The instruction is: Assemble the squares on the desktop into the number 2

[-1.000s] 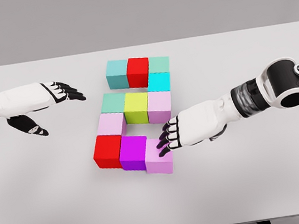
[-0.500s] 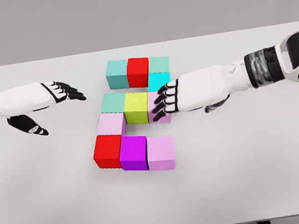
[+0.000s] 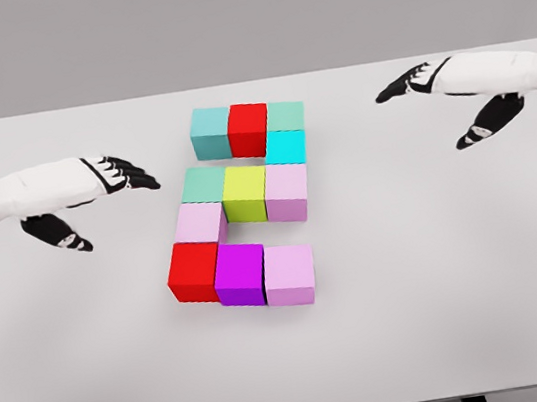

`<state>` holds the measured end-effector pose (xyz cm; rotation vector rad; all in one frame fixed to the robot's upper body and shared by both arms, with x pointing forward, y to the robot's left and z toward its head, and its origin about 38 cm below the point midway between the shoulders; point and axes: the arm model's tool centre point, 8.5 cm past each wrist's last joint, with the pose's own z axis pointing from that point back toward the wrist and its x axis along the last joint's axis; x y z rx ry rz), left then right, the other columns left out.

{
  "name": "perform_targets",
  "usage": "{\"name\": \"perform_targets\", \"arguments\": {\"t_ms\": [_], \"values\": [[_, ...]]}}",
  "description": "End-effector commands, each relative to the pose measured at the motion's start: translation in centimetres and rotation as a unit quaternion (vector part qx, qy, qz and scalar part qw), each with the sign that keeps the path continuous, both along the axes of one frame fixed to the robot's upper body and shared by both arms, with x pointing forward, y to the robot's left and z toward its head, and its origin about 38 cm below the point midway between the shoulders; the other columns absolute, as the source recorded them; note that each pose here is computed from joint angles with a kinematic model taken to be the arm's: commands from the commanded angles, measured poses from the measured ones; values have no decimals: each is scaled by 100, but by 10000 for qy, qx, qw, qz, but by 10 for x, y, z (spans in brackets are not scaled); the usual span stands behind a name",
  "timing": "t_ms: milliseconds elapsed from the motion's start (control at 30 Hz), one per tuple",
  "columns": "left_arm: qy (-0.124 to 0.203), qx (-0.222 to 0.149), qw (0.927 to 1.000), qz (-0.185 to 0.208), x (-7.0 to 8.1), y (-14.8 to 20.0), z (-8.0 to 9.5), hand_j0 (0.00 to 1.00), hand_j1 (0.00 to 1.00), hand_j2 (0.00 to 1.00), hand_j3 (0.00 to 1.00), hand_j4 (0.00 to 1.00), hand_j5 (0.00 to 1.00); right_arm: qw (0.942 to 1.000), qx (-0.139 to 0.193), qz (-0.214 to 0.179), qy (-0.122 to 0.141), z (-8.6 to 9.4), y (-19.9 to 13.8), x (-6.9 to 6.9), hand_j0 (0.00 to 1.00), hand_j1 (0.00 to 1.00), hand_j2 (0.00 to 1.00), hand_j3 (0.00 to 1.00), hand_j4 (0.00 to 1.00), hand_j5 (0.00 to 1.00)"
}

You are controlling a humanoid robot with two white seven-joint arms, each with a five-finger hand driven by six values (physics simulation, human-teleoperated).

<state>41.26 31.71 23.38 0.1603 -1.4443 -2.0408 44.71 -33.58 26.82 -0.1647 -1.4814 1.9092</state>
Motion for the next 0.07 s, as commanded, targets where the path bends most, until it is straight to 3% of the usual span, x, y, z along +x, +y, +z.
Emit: {"name": "perform_targets", "arguments": {"t_ms": [0, 33], "values": [[136, 33, 9999, 69, 0, 4, -9, 100, 100, 100, 100, 100, 100, 10000, 44, -44, 11, 1, -2, 0, 100, 100, 100, 100, 100, 100], [158, 43, 9998, 144, 2, 8, -11, 100, 100, 100, 100, 100, 100, 10000, 44, -44, 11, 1, -2, 0, 100, 100, 100, 100, 100, 100]]}}
